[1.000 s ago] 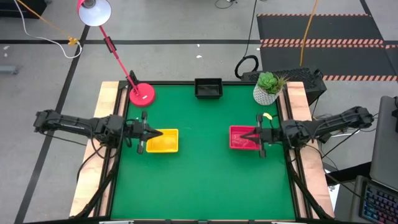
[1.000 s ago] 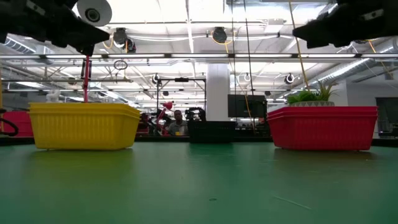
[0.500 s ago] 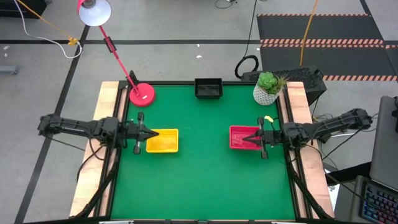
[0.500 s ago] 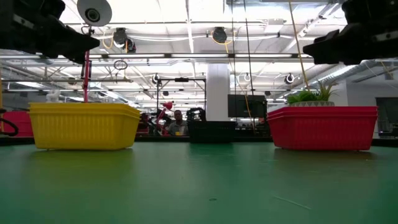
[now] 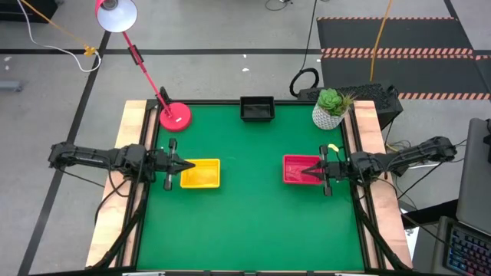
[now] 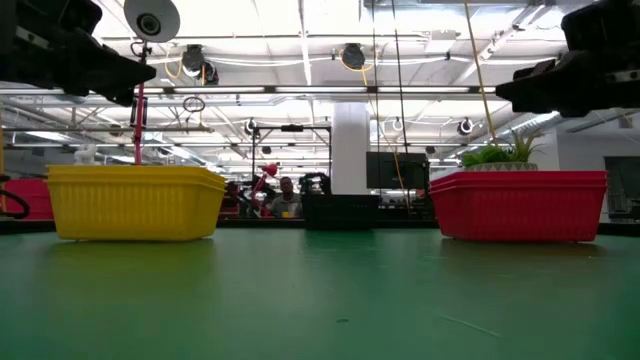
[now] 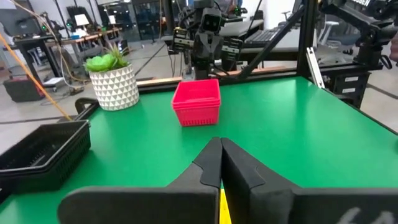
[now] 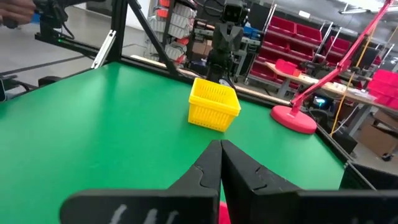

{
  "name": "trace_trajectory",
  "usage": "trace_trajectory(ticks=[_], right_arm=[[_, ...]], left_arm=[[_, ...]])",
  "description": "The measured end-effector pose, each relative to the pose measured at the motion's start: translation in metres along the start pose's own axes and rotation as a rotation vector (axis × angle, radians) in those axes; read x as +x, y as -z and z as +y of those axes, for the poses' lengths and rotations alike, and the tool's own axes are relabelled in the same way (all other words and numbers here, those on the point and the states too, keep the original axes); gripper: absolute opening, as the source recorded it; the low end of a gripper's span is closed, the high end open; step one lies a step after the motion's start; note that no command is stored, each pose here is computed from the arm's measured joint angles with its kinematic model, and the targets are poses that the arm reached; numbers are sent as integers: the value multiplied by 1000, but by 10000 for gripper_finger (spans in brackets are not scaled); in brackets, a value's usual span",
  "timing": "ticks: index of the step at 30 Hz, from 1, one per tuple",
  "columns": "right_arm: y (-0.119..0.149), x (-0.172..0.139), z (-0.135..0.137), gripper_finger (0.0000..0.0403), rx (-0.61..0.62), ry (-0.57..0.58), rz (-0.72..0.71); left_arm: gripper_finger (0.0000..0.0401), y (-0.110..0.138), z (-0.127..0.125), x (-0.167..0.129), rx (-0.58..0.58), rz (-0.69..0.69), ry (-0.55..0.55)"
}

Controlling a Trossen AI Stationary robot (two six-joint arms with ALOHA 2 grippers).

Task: Stack baskets by color
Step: Return to Home Position

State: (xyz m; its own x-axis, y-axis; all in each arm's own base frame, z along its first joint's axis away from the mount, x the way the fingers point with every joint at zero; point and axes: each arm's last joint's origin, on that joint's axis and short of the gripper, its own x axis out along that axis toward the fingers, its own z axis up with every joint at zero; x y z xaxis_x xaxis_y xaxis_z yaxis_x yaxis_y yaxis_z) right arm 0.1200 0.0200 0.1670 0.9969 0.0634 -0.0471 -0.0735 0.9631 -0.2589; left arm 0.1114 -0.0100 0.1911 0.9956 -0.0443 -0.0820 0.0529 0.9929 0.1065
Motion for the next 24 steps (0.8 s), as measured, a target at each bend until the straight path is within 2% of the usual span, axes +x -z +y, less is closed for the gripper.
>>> trace_trajectory(ticks=[7,12,17,24], right_arm=[[-4,-3,-3,0,2,64,-33],[-8,-8,-5,0,18,72,-78],[-9,-13,-5,0,51,43,-109],[-5,-22,-6,0,60,49,-90]], left_arm=[[13,0,0,0,0,0,0],[3,0,0,0,-1,0,0],[14,0,0,0,-7,1,0],[3,0,0,0,-7,1,0]])
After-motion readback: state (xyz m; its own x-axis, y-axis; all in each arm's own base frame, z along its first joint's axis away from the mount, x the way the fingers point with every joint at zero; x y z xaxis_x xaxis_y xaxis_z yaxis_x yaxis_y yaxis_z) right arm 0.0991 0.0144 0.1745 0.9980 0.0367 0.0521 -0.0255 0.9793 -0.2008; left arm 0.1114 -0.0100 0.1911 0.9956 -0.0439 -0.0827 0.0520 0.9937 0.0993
